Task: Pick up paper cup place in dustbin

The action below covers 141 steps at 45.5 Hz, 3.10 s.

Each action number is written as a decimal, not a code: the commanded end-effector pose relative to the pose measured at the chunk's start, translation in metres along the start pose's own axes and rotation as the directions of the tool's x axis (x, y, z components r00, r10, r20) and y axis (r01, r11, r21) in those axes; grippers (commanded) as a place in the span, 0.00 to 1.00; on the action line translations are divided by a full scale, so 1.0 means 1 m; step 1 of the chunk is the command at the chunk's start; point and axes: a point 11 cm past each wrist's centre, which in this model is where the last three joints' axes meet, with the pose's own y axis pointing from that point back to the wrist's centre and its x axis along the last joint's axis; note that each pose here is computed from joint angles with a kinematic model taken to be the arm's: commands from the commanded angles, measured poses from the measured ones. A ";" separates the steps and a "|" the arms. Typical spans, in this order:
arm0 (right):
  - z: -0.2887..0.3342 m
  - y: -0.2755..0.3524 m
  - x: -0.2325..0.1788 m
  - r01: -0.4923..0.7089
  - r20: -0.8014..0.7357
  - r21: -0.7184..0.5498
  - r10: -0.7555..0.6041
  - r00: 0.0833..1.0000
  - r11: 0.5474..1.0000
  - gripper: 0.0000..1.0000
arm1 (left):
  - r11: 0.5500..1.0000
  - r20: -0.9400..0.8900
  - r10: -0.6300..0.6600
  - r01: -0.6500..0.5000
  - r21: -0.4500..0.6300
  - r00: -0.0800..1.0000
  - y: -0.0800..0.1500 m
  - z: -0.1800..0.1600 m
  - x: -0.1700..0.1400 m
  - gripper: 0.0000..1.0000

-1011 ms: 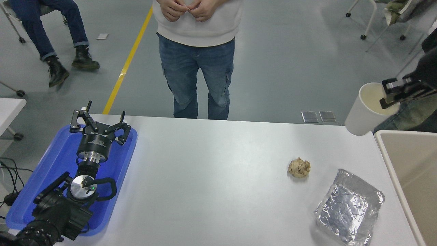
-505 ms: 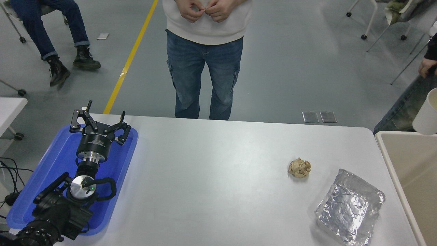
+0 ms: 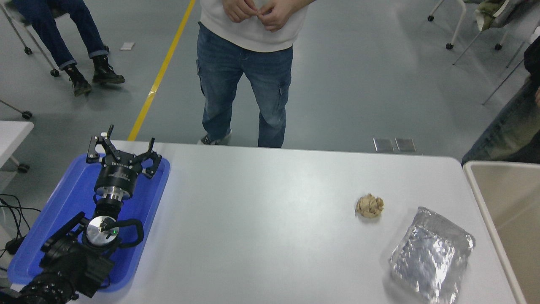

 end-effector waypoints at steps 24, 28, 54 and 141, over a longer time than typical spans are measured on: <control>-0.041 -0.109 -0.102 -0.111 0.109 0.021 0.108 0.988 0.994 0.00 | 1.000 0.000 0.000 0.000 -0.002 1.000 0.000 0.000 0.000 1.00; -0.051 -0.115 -0.110 -0.114 0.100 0.037 0.110 0.989 0.993 0.00 | 1.000 0.000 0.000 0.000 -0.002 1.000 0.000 0.000 0.000 1.00; -0.092 -0.135 -0.130 -0.137 0.130 0.093 0.125 0.984 0.986 0.19 | 1.000 -0.001 0.000 0.000 -0.001 1.000 0.000 0.000 0.000 1.00; -0.246 0.089 0.177 -0.740 0.836 0.547 -0.209 0.508 0.392 1.00 | 1.000 0.001 0.000 0.000 -0.001 1.000 -0.001 0.000 0.000 1.00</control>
